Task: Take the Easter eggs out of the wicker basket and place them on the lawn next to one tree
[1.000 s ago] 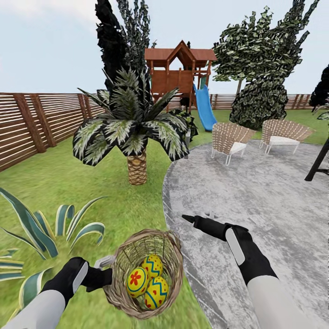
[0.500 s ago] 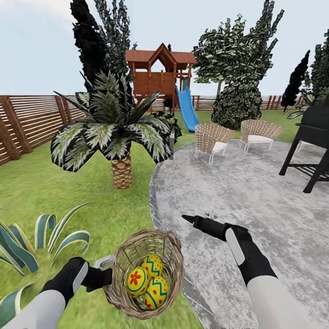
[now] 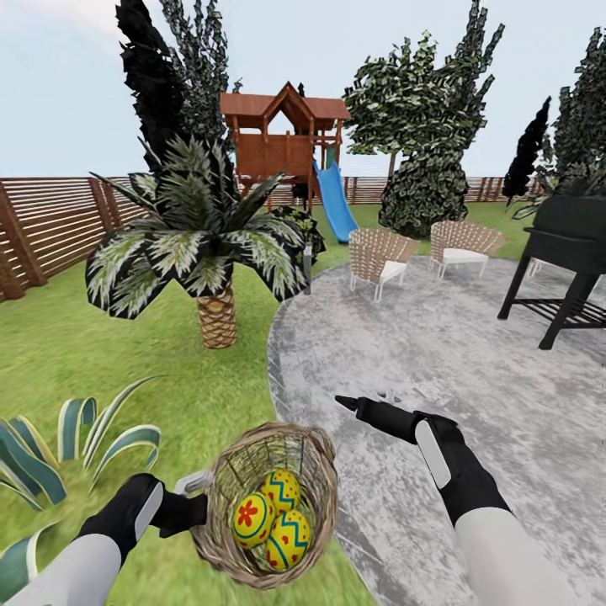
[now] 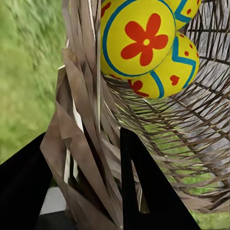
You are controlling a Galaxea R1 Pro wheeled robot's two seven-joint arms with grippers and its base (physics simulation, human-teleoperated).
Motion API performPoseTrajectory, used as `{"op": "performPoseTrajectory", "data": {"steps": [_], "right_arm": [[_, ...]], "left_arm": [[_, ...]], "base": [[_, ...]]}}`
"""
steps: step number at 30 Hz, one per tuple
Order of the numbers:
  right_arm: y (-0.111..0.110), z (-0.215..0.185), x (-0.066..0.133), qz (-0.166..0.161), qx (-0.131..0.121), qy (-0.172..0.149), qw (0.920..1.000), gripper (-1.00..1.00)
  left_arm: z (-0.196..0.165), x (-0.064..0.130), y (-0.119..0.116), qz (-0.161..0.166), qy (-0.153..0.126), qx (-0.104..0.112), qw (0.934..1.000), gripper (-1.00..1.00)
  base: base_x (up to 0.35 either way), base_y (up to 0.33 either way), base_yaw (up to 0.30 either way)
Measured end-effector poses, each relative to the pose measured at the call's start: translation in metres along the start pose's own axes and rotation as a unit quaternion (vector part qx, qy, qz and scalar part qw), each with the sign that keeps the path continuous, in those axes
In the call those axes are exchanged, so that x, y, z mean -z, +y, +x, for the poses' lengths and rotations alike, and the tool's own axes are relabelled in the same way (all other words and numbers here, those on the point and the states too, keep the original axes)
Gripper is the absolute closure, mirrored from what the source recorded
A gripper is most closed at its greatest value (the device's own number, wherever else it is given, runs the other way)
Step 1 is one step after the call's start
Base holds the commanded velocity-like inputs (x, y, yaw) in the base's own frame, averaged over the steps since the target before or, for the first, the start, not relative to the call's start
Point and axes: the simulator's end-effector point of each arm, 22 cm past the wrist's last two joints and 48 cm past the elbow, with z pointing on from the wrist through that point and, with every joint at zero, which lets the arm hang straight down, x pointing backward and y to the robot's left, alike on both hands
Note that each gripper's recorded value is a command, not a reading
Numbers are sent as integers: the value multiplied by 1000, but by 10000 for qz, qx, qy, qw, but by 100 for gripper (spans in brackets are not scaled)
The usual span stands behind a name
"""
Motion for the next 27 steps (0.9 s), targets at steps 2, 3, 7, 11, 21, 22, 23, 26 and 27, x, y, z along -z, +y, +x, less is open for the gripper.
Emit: {"op": "performPoseTrajectory", "data": {"steps": [2, 3, 7, 11, 21, 22, 23, 26, 27], "right_arm": [[2, -2, 1, -1, 2, -3, 10000, -100], [3, -3, 2, -3, 3, -4, 10000, -100], [5, -4, 4, -3, 5, -9, 10000, -100], [5, -3, 4, 4, -16, 10, 10000, -100], [13, -7, 9, -5, -20, 8, 10000, -100], [14, -8, 9, -5, -17, 6, 10000, -100], [15, -9, 10, -5, -16, 4, 10000, -100], [18, -11, 12, -13, -13, -2, 10000, -100], [20, -12, 12, -14, -11, -4, 10000, -100]], "left_arm": [[0, 3, -2, 33, -7, 27, 10000, 100], [-1, 4, -4, 55, -11, 45, 10000, 100], [-1, 7, -4, 32, -16, 16, 10000, 100], [-2, 9, -3, 44, -32, 38, 10000, 100], [-4, 20, -6, 32, -49, 21, 10000, 100], [-4, 21, -7, 35, -52, 22, 10000, 100], [-4, 23, -7, 40, -56, 25, 10000, 100], [-5, 26, -9, 45, -61, 26, 10000, 100], [-4, 28, -9, 33, -60, 12, 10000, 100]], "base": [[-304, 0, -238], [-187, 0, -246], [-40, 0, -252], [-2, 0, -260], [-1, 0, -260], [-77, 0, -260], [-207, 0, -260], [-249, 0, -260], [-101, 0, -260]]}}
